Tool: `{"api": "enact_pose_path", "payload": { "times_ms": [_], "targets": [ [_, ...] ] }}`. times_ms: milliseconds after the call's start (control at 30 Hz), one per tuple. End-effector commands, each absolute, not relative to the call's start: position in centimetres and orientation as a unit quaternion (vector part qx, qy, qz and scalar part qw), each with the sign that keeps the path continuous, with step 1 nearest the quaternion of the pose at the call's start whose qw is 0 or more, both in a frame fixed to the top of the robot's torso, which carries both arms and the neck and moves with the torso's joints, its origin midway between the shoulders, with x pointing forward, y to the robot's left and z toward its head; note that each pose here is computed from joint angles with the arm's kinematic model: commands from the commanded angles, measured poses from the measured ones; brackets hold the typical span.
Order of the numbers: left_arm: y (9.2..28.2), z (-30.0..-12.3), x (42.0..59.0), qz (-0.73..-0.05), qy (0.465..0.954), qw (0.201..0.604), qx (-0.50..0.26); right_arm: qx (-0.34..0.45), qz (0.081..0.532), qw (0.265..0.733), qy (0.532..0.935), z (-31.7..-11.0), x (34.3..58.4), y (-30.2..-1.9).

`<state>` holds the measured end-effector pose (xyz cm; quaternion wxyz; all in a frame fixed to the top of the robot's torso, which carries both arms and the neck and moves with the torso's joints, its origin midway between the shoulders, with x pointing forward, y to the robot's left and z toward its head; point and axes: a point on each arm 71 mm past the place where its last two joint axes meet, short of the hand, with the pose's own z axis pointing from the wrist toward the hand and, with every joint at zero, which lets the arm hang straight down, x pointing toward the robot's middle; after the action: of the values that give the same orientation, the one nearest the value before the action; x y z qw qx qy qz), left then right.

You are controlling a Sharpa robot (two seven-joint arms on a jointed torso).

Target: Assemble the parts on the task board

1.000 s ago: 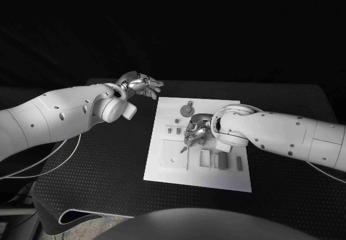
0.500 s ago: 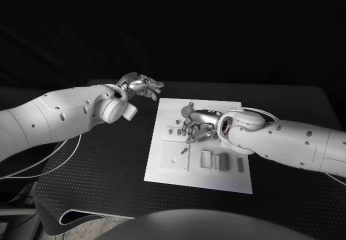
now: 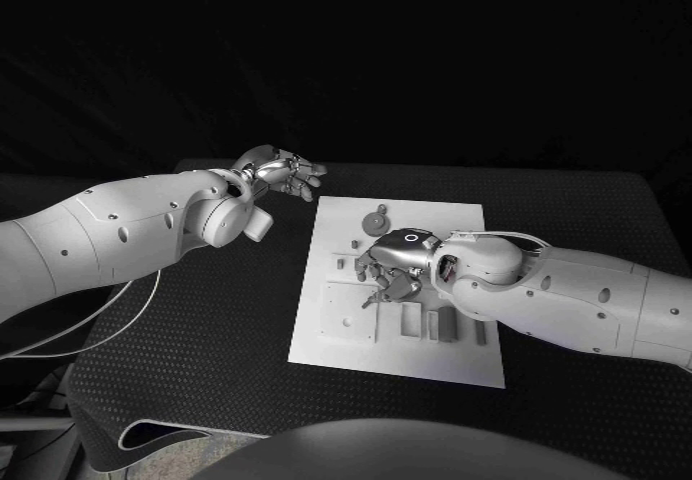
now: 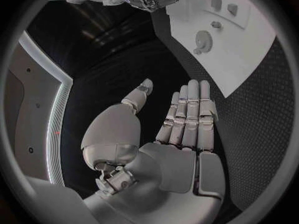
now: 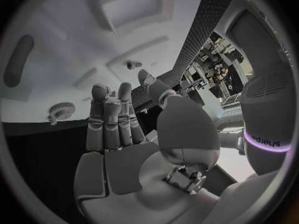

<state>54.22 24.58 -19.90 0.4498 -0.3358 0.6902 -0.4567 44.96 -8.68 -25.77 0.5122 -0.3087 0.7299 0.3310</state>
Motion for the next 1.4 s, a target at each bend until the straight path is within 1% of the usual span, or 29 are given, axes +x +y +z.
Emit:
{"api": "enact_pose_path", "payload": {
  "times_ms": [33,200,700,1400],
  "targets": [
    [24.3,-19.8,54.2,-0.465,0.690,0.445,-0.332,-0.344,0.323,0.512,0.718,-26.2,44.6,-8.5],
    [24.3,-19.8,54.2,-0.465,0.690,0.444,-0.332,-0.347,0.319,0.511,0.719,-26.8,44.5,-8.5],
    [24.2,-19.8,54.2,-0.465,0.690,0.444,-0.332,-0.353,0.307,0.509,0.723,-27.8,44.6,-8.4],
    [24.3,-19.8,54.2,-0.465,0.691,0.443,-0.332,-0.358,0.301,0.495,0.733,-28.4,44.6,-8.5]
  ]
}}
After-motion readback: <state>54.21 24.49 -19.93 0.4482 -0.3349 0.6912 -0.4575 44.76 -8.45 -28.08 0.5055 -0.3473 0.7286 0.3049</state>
